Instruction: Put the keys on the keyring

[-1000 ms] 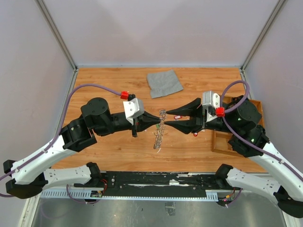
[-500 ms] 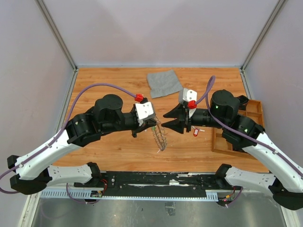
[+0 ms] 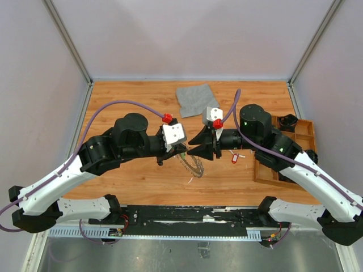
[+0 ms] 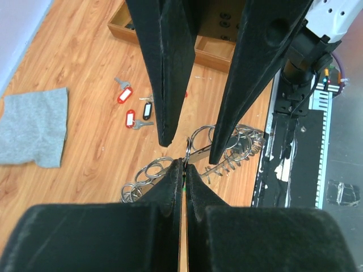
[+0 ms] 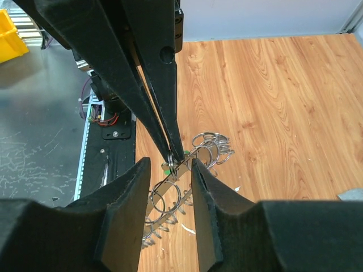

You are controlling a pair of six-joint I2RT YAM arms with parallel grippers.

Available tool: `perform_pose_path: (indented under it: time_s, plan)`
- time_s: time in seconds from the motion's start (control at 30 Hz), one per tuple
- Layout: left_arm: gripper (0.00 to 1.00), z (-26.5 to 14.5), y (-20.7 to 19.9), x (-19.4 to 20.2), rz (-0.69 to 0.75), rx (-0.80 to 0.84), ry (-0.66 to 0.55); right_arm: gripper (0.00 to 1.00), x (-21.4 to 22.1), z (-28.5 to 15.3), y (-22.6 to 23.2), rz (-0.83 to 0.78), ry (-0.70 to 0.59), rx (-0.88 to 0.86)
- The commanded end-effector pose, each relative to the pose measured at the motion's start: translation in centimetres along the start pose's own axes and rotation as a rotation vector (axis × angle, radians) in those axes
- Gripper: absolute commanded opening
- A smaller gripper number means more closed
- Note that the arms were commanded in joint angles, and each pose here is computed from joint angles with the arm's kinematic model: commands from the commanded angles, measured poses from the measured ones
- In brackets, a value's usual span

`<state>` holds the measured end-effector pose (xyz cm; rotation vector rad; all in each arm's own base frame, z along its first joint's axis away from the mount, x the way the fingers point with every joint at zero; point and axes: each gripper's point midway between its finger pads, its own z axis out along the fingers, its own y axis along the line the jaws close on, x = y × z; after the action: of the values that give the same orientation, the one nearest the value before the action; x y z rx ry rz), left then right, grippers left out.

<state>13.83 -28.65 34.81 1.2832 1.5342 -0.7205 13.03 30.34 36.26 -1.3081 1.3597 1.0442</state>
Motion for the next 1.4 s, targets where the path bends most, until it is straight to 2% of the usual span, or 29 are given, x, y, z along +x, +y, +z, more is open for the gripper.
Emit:
perform_pose_path:
  time_s: [0.0,0.07,0.27,0.33,0.43,0.63,0.73,1.07,1.37]
  plan:
    - [0.01,-0.6,0.1,-2.6,0.022,0.008,-0.078,0.35,-1.4,0.4,0.8,-0.042,-0.045,-0.049]
    - [0.01,-0.7,0.0,-2.7,0.022,0.014,-0.081,0.33,-1.3,0.5,0.8,-0.042,-0.042,-0.052]
    - [0.01,-0.7,0.0,-2.5,0.019,0.012,-0.077,0.05,-1.4,0.4,0.9,-0.044,-0.044,-0.057]
    - [0.00,-0.8,0.1,-2.6,0.018,0.006,-0.078,0.01,-1.7,0.2,1.1,-0.049,-0.054,-0.062]
    - [0.01,-1.0,0.1,-2.8,0.013,-0.002,-0.088,0.01,-2.0,-0.1,1.3,-0.060,-0.068,-0.063]
    - [0.23,-1.9,0.0,-4.1,-0.004,-0.009,-0.155,0.01,-3.7,-1.2,1.6,-0.096,-0.147,-0.036]
    - [0.29,-2.3,-0.3,-5.1,-0.018,0.001,-0.213,0.01,-5.2,-1.8,2.2,-0.112,-0.211,-0.041]
    - [0.31,-3.8,-0.7,-7.2,-0.063,0.002,-0.376,0.01,-7.1,-2.4,2.8,-0.124,-0.296,-0.055]
    - [0.31,-3.6,-1.5,-7.3,-0.048,0.050,-0.375,0.01,-7.4,-2.3,2.9,-0.127,-0.314,-0.066]
